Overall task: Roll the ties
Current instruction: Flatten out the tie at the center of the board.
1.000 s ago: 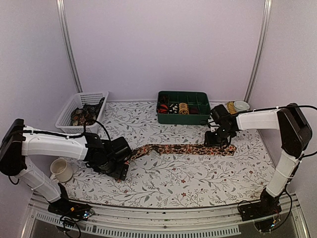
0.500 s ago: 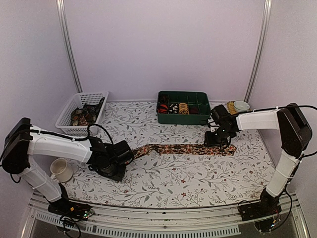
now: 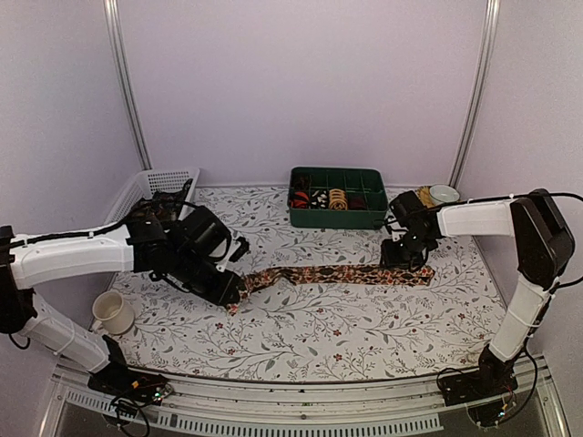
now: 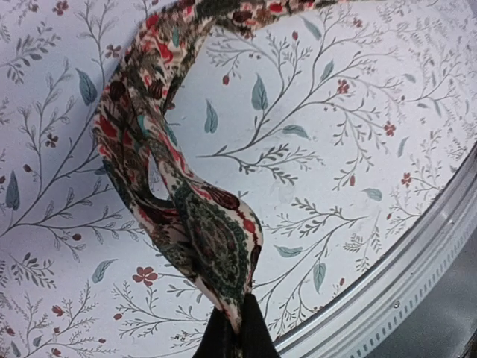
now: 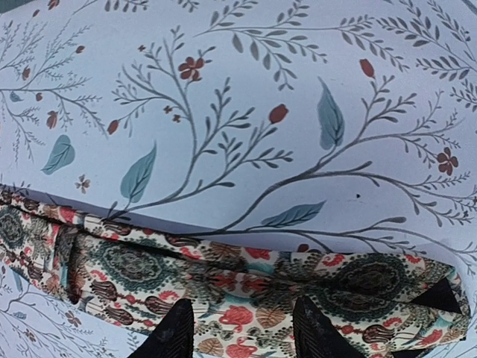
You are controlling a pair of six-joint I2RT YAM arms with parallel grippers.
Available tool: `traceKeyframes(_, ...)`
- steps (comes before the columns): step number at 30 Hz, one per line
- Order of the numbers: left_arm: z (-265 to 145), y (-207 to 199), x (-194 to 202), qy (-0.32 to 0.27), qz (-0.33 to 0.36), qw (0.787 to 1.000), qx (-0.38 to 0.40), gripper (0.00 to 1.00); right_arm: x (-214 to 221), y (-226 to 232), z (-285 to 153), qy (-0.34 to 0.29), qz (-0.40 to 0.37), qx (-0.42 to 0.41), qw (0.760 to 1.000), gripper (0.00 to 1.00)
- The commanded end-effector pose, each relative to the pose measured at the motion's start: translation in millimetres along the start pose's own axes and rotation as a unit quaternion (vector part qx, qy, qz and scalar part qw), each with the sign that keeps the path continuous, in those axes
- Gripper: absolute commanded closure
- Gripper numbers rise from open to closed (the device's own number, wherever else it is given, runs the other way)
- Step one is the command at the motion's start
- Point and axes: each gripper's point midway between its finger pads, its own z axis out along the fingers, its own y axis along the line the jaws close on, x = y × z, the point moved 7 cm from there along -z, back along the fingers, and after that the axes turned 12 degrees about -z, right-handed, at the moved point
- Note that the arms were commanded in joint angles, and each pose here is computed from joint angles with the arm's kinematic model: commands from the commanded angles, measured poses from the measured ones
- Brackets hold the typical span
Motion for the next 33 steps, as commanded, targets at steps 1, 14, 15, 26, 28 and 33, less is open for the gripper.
traceKeyframes(1,-27,16,-7,0.036,0.006,0.997,0.069,1.00,14,-18,18,0.046,0.015,0.032,0.998,0.55)
traceKeyframes(14,2,97,-41,0.083,-0.028,0.993,-0.078,0.94,25,-28,39,0.083,0.011,0.062,0.995,0.54)
traceKeyframes(15,7,101,-43,0.085,-0.032,0.993,-0.080,0.94,24,-28,38,0.080,0.011,0.060,0.995,0.54)
traceKeyframes(26,38,143,-60,0.119,-0.063,0.979,-0.155,0.74,10,-25,13,0.039,0.011,0.047,0.998,0.46)
traceKeyframes(28,40,149,-66,0.119,-0.065,0.977,-0.166,0.68,9,-25,12,0.037,0.010,0.047,0.998,0.46)
traceKeyframes(33,41,163,-76,0.119,-0.066,0.967,-0.216,0.60,8,-25,10,0.033,0.009,0.048,0.998,0.46)
